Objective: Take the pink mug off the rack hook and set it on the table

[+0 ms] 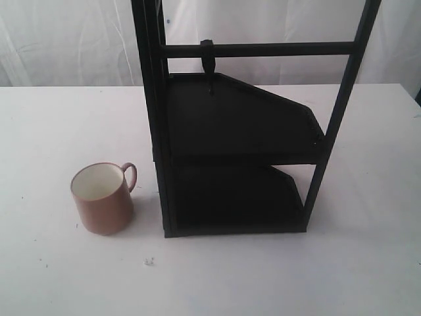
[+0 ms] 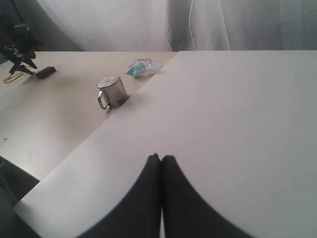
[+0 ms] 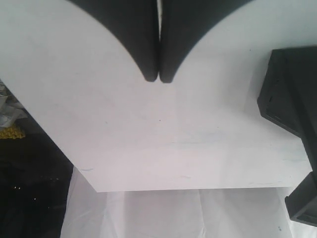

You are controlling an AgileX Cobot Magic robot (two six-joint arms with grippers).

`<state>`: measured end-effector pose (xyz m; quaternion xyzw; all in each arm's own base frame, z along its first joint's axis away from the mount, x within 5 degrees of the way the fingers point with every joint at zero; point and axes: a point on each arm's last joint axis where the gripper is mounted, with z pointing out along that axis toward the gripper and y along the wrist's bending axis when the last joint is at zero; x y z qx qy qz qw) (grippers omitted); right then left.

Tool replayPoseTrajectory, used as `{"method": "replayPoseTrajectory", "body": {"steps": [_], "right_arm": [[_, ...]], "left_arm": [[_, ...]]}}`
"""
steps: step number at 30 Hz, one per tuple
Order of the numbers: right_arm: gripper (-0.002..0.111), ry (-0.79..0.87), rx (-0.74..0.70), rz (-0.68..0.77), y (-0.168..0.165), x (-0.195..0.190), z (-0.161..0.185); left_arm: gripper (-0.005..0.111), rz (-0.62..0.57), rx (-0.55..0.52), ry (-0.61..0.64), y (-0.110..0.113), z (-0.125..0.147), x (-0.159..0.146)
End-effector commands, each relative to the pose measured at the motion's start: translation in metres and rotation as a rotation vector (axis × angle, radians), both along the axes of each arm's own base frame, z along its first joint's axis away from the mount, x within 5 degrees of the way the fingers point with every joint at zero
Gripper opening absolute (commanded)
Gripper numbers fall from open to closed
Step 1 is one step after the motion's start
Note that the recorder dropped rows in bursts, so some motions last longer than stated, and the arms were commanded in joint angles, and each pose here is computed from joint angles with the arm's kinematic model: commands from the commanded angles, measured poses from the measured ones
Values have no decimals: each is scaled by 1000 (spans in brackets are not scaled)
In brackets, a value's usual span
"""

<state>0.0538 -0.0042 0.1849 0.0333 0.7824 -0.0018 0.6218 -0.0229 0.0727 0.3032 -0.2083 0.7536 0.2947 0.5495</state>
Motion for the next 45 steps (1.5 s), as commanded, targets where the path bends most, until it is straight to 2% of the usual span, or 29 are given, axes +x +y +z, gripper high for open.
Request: {"method": "replayPoseTrajectory", "body": {"steps": [1,7,10,12,14,17,21,23,26,27,29,32,37,41,45], "right_arm": [[0,-6,5,-4,0,0,0],[0,-6,5,-4,0,0,0],[0,-6,5,-4,0,0,0],[0,-6,5,-4,0,0,0],[0,-6,5,-4,0,0,0],[0,-6,5,-4,0,0,0],[0,-6,5,-4,0,0,0],[0,-6,5,-4,0,0,0],[0,-6,5,-4,0,0,0],[0,-6,5,-4,0,0,0],[0,-6,5,-4,0,0,0],[0,-6,5,-4,0,0,0],[0,-6,5,-4,0,0,0],[0,-6,5,-4,0,0,0],[0,-6,5,-4,0,0,0]], "left_arm": [[0,14,34,41,1,-8,5],[0,-30,51,133,-4,-40,22],[0,-91,-46,170,-11,-57,28],[0,-116,-146,218,-16,-65,27],[0,-120,-143,262,-16,-68,25],[0,-223,-109,239,-22,-65,31],[0,-414,-21,94,-36,-66,52],[0,-530,-108,-19,-48,-74,62],[0,-719,-306,-210,-70,-87,73],[0,-762,-309,-261,-74,-91,76],[0,-809,-247,-316,-77,-96,79],[0,-785,-228,-324,-76,-96,79],[0,-686,-298,-275,-72,-96,77],[0,-621,-321,-183,-69,-112,77],[0,-609,-344,-123,-69,-127,78]]}}
